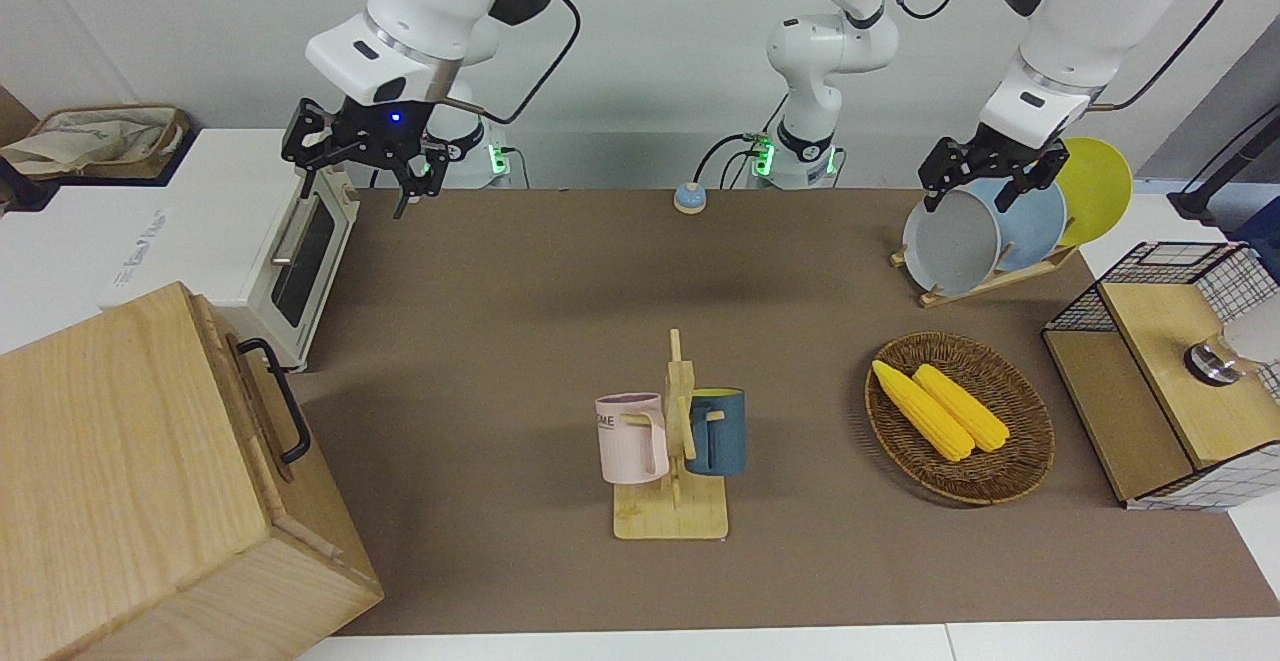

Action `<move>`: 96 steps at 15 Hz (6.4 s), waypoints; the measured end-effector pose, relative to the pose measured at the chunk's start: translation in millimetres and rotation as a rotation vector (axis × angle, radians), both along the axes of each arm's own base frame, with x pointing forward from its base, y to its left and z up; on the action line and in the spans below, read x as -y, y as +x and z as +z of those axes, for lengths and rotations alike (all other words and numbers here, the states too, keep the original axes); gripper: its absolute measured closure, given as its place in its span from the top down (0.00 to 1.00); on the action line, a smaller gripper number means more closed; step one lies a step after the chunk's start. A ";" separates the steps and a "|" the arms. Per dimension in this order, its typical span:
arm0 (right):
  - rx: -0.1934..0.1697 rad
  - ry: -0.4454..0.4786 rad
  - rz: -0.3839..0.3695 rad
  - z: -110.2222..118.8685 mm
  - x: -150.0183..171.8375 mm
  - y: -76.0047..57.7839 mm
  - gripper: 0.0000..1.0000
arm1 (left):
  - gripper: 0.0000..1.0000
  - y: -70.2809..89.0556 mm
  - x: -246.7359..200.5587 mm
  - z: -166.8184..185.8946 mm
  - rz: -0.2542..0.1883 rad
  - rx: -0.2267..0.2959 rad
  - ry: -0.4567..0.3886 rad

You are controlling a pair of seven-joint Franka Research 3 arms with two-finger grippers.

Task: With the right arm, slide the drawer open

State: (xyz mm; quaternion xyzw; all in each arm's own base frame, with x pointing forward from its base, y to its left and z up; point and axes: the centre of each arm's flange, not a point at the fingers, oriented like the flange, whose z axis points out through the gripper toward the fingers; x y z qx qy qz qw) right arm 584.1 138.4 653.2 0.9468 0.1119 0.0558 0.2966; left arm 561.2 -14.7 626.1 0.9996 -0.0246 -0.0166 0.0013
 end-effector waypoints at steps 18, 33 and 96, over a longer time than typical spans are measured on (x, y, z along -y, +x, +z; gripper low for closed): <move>0.147 -0.566 0.259 -142.6 -31.4 71.9 0.99 | 1.00 0.0 0.0 0.0 0.000 0.000 0.000; 0.290 -0.869 0.292 -241.2 4.4 96.2 0.98 | 1.00 0.0 0.0 0.0 0.000 0.000 0.000; 0.279 -0.875 0.288 -259.7 -178.0 0.8 0.19 | 1.00 0.0 0.0 0.0 0.000 0.000 0.000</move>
